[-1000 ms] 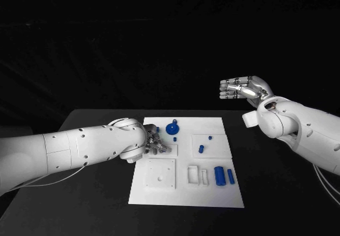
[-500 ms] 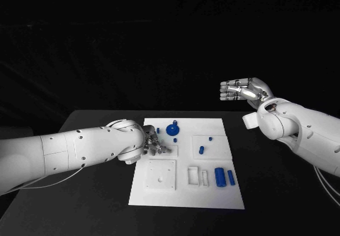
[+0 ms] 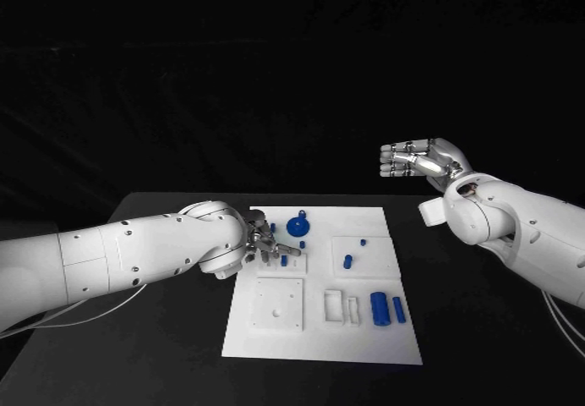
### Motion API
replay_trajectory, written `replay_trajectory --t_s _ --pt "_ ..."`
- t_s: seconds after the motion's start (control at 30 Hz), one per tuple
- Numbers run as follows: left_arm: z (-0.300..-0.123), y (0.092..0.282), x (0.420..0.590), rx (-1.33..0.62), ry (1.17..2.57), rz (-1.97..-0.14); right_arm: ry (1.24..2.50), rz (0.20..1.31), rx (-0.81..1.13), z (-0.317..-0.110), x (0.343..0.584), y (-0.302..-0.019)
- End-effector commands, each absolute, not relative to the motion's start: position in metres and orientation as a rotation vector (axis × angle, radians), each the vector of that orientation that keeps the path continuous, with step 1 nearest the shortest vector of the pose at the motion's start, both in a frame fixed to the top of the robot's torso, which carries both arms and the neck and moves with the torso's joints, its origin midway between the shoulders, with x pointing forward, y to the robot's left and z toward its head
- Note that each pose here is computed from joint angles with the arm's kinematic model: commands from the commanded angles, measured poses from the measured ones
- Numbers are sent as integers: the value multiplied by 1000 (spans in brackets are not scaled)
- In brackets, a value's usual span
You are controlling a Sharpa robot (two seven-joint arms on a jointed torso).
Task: Assemble the parts on the task board
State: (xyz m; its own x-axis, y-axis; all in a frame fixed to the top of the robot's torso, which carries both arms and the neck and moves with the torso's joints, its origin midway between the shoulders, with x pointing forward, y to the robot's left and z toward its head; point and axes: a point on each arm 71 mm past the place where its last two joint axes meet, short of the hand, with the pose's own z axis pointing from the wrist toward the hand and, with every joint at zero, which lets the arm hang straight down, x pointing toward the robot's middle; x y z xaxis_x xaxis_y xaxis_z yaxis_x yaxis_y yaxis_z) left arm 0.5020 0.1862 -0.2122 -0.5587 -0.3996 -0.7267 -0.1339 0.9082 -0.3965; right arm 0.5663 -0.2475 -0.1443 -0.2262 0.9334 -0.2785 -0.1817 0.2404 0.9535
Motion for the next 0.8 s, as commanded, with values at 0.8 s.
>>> replay_trajectory --t_s 0.8 --pt "-159 216 574 -445 2161 -277 1387 1249 764 -145 567 -249"
